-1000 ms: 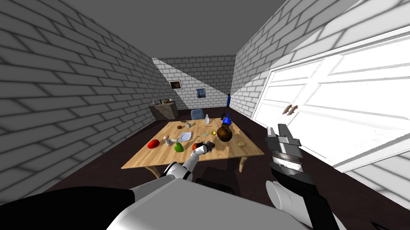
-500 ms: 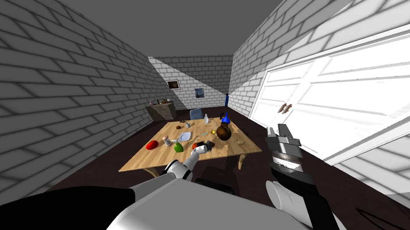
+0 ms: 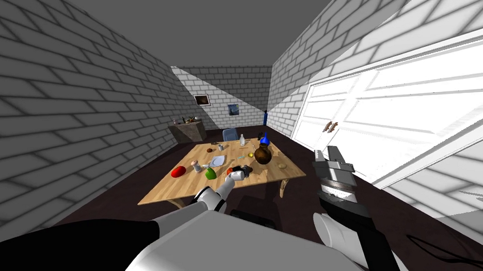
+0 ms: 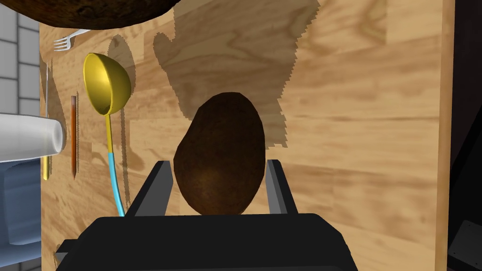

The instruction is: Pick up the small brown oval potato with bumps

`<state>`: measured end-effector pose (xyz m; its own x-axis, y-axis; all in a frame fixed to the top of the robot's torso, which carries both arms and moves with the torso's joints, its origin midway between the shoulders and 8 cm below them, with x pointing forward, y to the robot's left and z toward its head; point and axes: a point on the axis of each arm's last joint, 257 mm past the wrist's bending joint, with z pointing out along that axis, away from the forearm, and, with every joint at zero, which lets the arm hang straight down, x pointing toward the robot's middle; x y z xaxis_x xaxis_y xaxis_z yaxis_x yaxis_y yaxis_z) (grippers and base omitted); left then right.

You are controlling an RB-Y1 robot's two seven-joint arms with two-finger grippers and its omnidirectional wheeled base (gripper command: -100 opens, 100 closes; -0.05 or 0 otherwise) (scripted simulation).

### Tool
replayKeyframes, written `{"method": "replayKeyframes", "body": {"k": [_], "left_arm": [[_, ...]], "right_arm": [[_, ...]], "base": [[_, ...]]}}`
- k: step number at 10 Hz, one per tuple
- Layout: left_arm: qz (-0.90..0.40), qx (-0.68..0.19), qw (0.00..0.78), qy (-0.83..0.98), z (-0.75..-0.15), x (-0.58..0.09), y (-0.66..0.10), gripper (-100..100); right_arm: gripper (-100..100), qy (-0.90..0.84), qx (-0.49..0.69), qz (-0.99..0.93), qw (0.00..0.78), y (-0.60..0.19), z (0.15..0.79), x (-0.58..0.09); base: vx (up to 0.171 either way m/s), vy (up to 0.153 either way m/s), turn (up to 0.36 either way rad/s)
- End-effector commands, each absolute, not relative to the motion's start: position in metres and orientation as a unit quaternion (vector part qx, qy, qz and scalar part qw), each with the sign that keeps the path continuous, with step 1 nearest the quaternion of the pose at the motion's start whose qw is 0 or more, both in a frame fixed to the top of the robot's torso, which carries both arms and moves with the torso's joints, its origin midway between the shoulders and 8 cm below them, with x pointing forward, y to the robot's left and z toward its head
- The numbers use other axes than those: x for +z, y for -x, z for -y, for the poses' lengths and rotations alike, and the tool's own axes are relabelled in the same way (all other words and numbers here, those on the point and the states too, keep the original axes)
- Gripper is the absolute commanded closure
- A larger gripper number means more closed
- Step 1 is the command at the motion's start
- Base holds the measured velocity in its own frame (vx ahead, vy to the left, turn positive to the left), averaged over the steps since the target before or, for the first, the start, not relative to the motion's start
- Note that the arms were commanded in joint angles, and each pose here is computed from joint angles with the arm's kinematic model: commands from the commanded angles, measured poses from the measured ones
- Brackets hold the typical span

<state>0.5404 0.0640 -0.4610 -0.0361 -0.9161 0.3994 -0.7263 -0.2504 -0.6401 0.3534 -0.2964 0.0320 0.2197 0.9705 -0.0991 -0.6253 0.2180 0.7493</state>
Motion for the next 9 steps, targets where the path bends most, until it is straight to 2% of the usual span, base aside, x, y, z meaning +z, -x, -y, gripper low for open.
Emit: {"method": "replayKeyframes", "body": {"k": [1,9], "left_arm": [[-0.600,-0.396,0.125,0.684,-0.066,-0.459,-0.544,100],[-0.582,-0.396,0.135,0.697,-0.075,-0.452,-0.556,100]], "right_arm": [[0,-0.294,0.552,-0.293,0.723,-0.353,0.296,0.032],[0,-0.294,0.552,-0.293,0.723,-0.353,0.296,0.032]], "base": [[-0.031,0.030,-0.062],[-0.029,0.025,-0.060]]}}
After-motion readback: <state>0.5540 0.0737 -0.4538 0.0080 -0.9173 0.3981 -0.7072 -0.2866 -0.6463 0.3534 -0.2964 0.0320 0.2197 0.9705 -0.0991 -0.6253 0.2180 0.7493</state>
